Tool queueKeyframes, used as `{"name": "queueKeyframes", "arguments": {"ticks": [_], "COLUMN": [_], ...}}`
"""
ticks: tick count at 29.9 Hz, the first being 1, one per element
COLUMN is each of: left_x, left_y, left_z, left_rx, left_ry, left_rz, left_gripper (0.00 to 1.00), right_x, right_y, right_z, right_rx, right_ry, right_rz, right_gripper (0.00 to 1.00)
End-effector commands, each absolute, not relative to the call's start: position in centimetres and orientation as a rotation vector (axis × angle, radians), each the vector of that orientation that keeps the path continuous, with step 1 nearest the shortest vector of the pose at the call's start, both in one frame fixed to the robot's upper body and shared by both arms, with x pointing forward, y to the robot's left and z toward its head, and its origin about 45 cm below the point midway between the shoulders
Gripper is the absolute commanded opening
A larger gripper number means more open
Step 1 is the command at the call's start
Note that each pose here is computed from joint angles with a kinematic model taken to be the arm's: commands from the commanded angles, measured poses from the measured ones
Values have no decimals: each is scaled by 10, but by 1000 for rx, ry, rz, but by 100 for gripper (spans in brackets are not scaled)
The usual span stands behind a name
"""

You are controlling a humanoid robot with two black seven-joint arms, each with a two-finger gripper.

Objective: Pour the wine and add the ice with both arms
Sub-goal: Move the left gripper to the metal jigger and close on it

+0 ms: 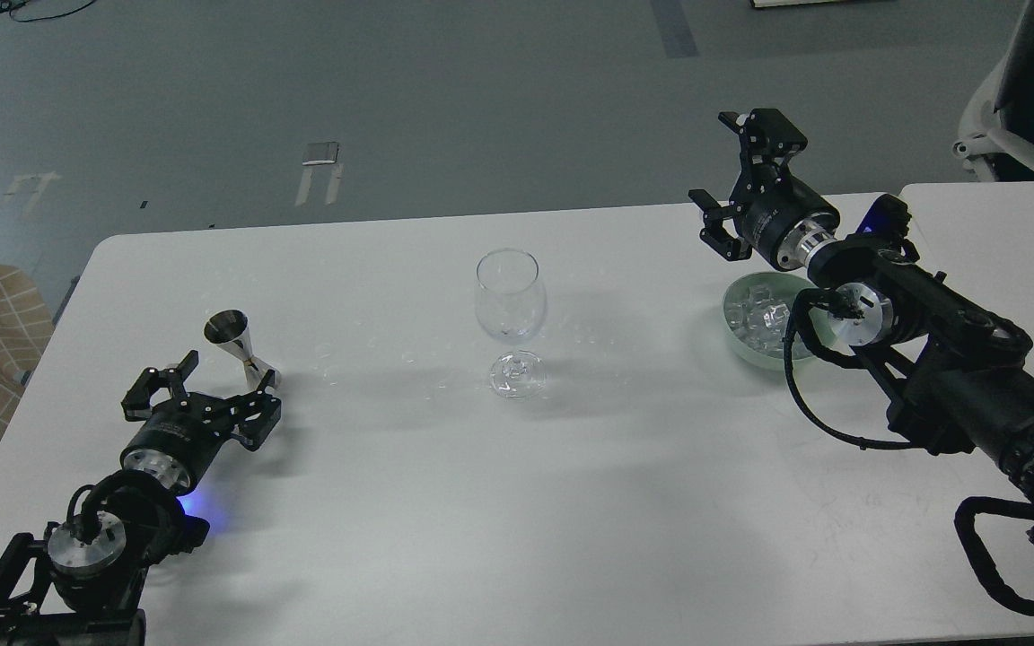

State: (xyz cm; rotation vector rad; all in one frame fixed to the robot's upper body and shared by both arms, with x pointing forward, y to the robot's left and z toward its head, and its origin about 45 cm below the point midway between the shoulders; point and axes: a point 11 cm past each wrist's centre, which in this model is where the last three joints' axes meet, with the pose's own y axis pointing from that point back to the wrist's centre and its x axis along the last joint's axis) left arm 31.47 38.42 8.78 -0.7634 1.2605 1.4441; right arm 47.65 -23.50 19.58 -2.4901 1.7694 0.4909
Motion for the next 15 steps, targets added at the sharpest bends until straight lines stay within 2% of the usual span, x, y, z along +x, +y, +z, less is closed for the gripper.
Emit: {"name": "queueKeyframes", "arguments": {"ticks": [1,12,13,15], "left_x": [316,330,332,336], "left_y": [380,375,375,374], "left_z": [89,99,100,103], "left_rx": [-756,-763,-764,-768], "left_ry": [1263,1244,1243,1237], "left_rz": [1432,1410,1412,1411], "left_gripper": [97,95,94,81], "right_x": [476,475,475,475], "right_y": [-236,-237,-237,-237], "right_z": [195,191,191,191], "right_rx": [-2491,-2489,-2489,-2488], "right_ry": [1773,1781,1781,1780], "right_rz": [492,501,501,499], "right_gripper": [100,100,100,100]}}
